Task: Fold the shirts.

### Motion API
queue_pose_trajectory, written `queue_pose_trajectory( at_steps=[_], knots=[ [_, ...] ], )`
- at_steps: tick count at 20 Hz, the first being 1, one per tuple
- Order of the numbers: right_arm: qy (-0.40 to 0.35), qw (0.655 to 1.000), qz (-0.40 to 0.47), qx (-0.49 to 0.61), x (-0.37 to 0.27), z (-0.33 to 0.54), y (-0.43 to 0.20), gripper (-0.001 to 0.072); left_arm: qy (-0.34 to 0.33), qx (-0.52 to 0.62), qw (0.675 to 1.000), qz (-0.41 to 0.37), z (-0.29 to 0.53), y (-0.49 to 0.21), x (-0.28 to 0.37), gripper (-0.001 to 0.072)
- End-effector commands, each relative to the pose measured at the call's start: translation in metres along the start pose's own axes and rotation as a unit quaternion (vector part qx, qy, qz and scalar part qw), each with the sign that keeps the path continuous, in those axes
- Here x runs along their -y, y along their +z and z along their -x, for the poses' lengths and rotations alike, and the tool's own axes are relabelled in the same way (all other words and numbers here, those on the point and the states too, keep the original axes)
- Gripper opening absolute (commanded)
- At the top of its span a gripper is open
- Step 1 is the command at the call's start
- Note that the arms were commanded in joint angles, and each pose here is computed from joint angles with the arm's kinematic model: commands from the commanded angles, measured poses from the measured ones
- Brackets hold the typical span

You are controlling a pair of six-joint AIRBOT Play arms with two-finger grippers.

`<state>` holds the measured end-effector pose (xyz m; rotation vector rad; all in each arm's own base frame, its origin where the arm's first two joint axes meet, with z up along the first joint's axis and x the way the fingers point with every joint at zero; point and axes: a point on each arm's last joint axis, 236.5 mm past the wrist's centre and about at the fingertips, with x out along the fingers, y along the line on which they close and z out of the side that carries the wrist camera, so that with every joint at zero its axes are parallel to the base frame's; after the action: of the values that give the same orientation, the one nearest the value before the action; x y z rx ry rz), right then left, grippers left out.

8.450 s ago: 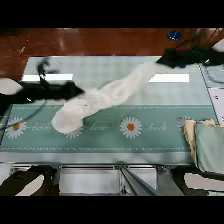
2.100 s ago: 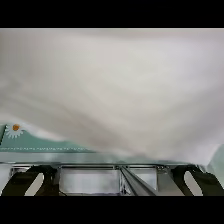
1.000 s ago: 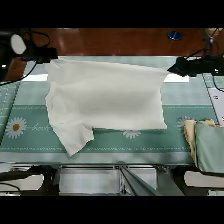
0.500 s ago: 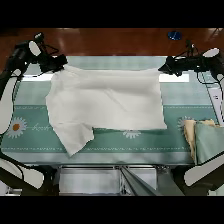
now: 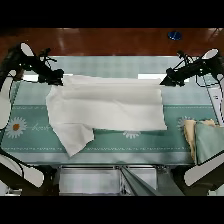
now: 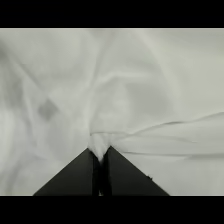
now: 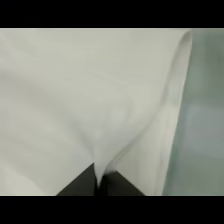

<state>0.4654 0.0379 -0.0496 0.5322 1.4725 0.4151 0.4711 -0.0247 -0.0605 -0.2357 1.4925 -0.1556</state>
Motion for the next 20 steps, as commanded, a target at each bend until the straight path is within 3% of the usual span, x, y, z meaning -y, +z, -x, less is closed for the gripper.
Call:
queue_pose_trajectory(
  at_steps=[1,5,6,7,8,11,14,17,20],
  knots=[
    [-0.048,0.998,-0.009,-0.037,0.017,-0.004,-0.016,0.0020,-0.003,-0.049,0.999,-0.008,-0.016,-0.022,-0.003,0.0019],
    [-0.061,0.998,0.007,-0.022,0.009,-0.025,-0.009,0.0023,-0.011,-0.070,0.997,0.004,-0.029,-0.028,-0.003,0.0045],
    [-0.068,0.998,-0.002,-0.017,0.009,-0.029,-0.007,0.0140,-0.009,-0.070,0.997,0.017,-0.029,-0.028,-0.003,0.0203],
    [-0.078,0.997,-0.011,-0.018,0.012,-0.030,-0.008,0.0404,-0.009,-0.071,0.997,0.017,-0.027,-0.028,-0.003,0.0473],
    [-0.088,0.996,-0.013,-0.024,0.015,-0.029,-0.011,0.0414,-0.008,-0.070,0.997,0.016,-0.020,-0.027,-0.005,0.0508],
    [-0.127,0.991,-0.025,-0.044,0.033,0.000,-0.028,0.0413,-0.005,-0.052,0.998,0.017,0.018,-0.020,-0.015,0.0507],
    [-0.147,0.987,-0.058,0.008,0.054,0.050,-0.036,0.0414,-0.003,-0.017,0.998,0.054,0.065,-0.030,-0.044,0.0507],
    [-0.015,0.990,-0.094,0.101,0.032,0.057,-0.061,0.0414,-0.029,0.009,0.995,0.094,0.080,-0.078,-0.067,0.0506],
    [0.043,0.977,-0.122,0.168,0.026,0.046,-0.104,0.0414,-0.080,0.054,0.981,0.171,0.072,-0.140,-0.070,0.0506]
  ],
)
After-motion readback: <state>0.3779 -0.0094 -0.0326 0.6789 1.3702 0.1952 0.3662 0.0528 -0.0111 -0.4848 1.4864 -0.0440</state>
